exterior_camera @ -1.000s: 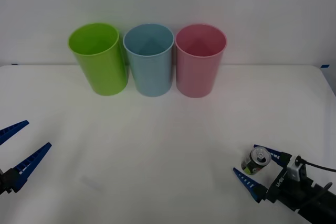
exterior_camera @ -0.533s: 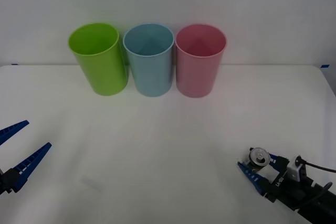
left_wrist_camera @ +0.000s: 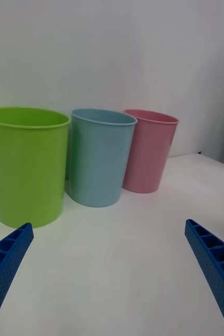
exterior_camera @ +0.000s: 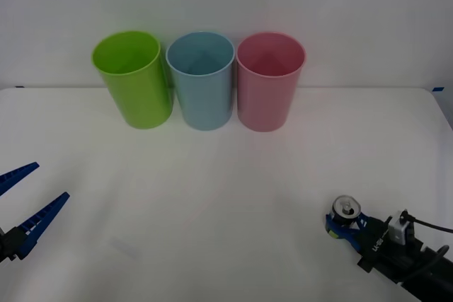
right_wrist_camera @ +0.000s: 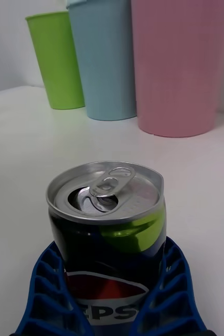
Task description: Grasp the object on the table and drop it into the matching bin: aluminum can to the light blue bin, PET bottle to the pink bin.
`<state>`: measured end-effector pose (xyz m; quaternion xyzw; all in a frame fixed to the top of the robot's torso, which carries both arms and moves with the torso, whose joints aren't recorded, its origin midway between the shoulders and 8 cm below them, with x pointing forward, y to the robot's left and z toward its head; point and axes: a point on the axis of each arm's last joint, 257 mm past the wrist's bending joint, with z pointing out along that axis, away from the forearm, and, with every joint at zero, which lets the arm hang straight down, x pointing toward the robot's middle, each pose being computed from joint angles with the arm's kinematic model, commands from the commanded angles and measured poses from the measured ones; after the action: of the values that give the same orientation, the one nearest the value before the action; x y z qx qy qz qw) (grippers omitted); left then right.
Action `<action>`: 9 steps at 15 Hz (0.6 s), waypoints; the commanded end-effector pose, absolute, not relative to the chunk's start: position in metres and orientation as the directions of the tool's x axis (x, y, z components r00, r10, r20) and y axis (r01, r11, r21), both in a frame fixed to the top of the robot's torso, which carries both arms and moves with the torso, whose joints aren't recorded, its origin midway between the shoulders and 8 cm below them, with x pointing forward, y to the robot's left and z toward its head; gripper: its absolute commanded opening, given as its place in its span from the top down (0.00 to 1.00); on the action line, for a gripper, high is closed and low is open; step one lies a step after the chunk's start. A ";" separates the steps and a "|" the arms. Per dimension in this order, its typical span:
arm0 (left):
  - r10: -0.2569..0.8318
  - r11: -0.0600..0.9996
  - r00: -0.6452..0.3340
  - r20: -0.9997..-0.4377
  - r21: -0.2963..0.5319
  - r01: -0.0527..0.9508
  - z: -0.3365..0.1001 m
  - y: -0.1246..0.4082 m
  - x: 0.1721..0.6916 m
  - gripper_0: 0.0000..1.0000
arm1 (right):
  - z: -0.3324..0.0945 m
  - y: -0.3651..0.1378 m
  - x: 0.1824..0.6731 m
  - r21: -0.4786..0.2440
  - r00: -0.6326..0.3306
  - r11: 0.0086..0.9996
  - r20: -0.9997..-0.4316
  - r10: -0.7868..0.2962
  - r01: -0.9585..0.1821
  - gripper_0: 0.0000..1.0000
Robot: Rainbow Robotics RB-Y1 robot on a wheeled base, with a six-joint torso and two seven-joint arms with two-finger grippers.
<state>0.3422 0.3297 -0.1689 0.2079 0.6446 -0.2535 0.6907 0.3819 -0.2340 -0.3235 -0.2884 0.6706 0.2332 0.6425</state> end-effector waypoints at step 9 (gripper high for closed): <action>-0.082 0.785 0.041 -0.996 -0.039 0.618 -0.169 0.330 0.342 0.00 | -0.228 -0.205 0.378 -0.050 0.089 0.673 -0.996 0.024 -0.738 1.00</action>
<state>0.3423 0.3297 -0.1689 0.2079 0.6446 -0.2535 0.6907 0.3785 -0.2073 -0.2348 -0.2914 0.6169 0.2747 0.6775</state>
